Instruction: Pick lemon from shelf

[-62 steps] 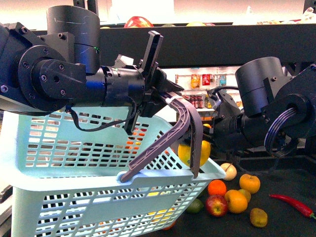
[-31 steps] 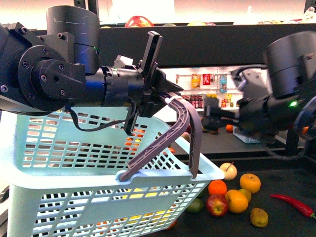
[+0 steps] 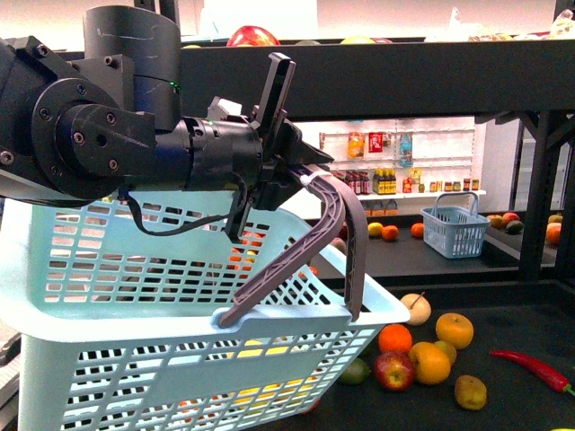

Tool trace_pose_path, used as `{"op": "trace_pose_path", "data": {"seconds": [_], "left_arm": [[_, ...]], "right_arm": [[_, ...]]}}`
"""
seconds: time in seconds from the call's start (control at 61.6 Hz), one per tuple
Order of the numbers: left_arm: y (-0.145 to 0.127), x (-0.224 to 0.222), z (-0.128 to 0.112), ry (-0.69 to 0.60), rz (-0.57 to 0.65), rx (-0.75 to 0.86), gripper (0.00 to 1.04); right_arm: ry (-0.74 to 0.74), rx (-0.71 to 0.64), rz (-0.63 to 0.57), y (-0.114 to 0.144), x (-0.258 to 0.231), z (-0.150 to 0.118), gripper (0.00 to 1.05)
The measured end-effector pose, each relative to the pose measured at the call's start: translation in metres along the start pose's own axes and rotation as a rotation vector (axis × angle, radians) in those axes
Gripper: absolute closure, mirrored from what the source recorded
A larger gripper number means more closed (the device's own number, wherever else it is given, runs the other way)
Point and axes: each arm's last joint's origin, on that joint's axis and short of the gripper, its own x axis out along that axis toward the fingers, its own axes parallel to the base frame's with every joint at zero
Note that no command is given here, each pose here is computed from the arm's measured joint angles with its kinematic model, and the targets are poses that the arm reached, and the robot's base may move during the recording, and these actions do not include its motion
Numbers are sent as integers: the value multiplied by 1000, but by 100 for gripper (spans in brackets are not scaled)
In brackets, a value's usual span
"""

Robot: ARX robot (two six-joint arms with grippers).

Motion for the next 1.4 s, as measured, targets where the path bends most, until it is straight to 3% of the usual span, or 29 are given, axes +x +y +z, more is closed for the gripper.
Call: {"op": "trace_pose_path", "data": {"seconds": [0.178, 0.503, 1.395], "left_arm": [[0, 0, 0, 1, 0, 0, 97], [0, 0, 0, -1, 1, -2, 97], [0, 0, 0, 0, 0, -4, 97]], "right_arm": [[-53, -17, -37, 1, -64, -36, 44], [-51, -21, -37, 0, -79, -82, 101], [-68, -24, -37, 0, -98, -123, 102]]}}
